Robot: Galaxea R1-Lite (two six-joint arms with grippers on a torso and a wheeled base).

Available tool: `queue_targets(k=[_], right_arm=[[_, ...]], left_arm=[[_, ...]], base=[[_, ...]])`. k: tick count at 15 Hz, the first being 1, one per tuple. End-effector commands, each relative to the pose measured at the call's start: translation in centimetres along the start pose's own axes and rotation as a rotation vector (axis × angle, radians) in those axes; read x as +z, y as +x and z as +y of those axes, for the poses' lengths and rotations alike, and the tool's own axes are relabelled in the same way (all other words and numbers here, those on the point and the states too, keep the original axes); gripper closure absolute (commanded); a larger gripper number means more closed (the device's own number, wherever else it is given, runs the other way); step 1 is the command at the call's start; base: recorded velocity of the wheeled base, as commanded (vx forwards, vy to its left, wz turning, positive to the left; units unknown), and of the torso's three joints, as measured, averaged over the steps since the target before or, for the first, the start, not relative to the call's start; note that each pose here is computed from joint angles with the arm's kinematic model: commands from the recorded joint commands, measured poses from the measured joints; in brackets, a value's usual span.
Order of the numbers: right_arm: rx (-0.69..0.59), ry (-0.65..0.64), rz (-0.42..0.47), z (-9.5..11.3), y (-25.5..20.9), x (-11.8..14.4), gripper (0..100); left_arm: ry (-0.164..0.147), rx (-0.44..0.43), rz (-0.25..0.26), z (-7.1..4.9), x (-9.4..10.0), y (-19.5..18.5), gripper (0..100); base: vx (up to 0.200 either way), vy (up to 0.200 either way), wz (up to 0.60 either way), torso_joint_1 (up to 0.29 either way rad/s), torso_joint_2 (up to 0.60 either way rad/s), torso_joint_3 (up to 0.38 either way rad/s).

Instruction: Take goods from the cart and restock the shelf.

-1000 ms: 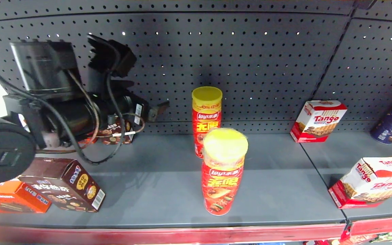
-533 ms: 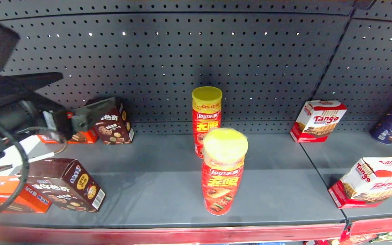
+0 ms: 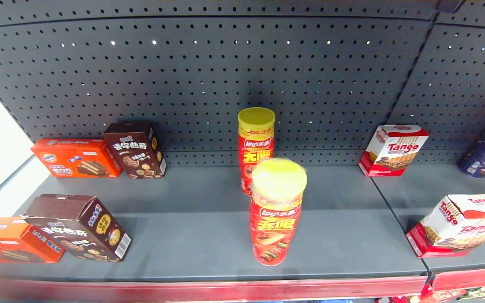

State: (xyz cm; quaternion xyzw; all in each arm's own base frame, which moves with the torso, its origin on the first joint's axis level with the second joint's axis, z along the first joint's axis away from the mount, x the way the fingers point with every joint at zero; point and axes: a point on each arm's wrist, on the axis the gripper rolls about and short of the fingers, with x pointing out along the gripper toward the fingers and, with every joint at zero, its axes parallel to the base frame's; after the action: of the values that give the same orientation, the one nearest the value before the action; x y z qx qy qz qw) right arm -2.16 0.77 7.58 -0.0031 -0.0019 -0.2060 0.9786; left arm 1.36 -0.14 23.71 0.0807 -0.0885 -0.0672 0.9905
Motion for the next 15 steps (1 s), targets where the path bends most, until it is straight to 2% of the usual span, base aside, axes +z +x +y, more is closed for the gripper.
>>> queue_targets(k=[1, 2, 3, 4, 5, 6, 8, 12, 14, 15], right_arm=[[-0.001, -0.001, 0.001, 0.0, 0.0, 0.0, 0], [0.001, -0.001, 0.001, 0.0, 0.0, 0.0, 0], [0.001, -0.001, 0.002, 0.0, 0.0, 0.0, 0], [-0.001, -0.001, 0.002, 0.0, 0.0, 0.0, 0], [0.001, -0.001, 0.002, 0.0, 0.0, 0.0, 0], [0.001, -0.001, 0.002, 0.0, 0.0, 0.0, 0], [-0.001, -0.001, 0.002, 0.0, 0.0, 0.0, 0], [-0.001, -0.001, 0.001, 0.0, 0.0, 0.0, 0], [0.001, -0.001, 0.001, 0.0, 0.0, 0.0, 0], [0.001, -0.001, 0.002, 0.0, 0.0, 0.0, 0]], left_arm=[[-0.024, 0.111, -0.033, -1.6, -6.3, -5.4, 0], [-0.033, 0.071, -0.031, -2.2, -8.4, -5.9, 0], [-0.034, 0.028, -0.021, -2.9, -11.4, -6.3, 0], [-0.028, 0.004, 0.007, -3.1, -13.1, -6.1, 0], [-0.015, 0.003, 0.034, -3.2, -13.7, -6.1, 0], [0.002, -0.01, 0.094, -3.3, -14.3, -6.1, 0], [-0.023, -0.006, 0.099, -3.3, -14.3, -6.1, 0], [-0.031, -0.006, 0.1, -3.3, -14.3, -6.1, 0], [-0.06, 0.0, 0.101, -3.3, -14.3, -6.1, 0], [-0.06, 0.034, 0.105, -3.2, -14.3, -6.1, 0]], base=[[0.0, 0.0, 0.0, 0.0, 0.0, 0.0], [0.0, 0.0, 0.0, 0.0, 0.0, 0.0], [0.0, 0.0, 0.0, 0.0, 0.0, 0.0], [0.0, 0.0, 0.0, 0.0, 0.0, 0.0], [0.0, 0.0, 0.0, 0.0, 0.0, 0.0], [0.0, 0.0, 0.0, 0.0, 0.0, 0.0], [0.0, 0.0, 0.0, 0.0, 0.0, 0.0], [0.0, 0.0, 0.0, 0.0, 0.0, 0.0], [0.0, 0.0, 0.0, 0.0, 0.0, 0.0], [0.0, 0.0, 0.0, 0.0, 0.0, 0.0]])
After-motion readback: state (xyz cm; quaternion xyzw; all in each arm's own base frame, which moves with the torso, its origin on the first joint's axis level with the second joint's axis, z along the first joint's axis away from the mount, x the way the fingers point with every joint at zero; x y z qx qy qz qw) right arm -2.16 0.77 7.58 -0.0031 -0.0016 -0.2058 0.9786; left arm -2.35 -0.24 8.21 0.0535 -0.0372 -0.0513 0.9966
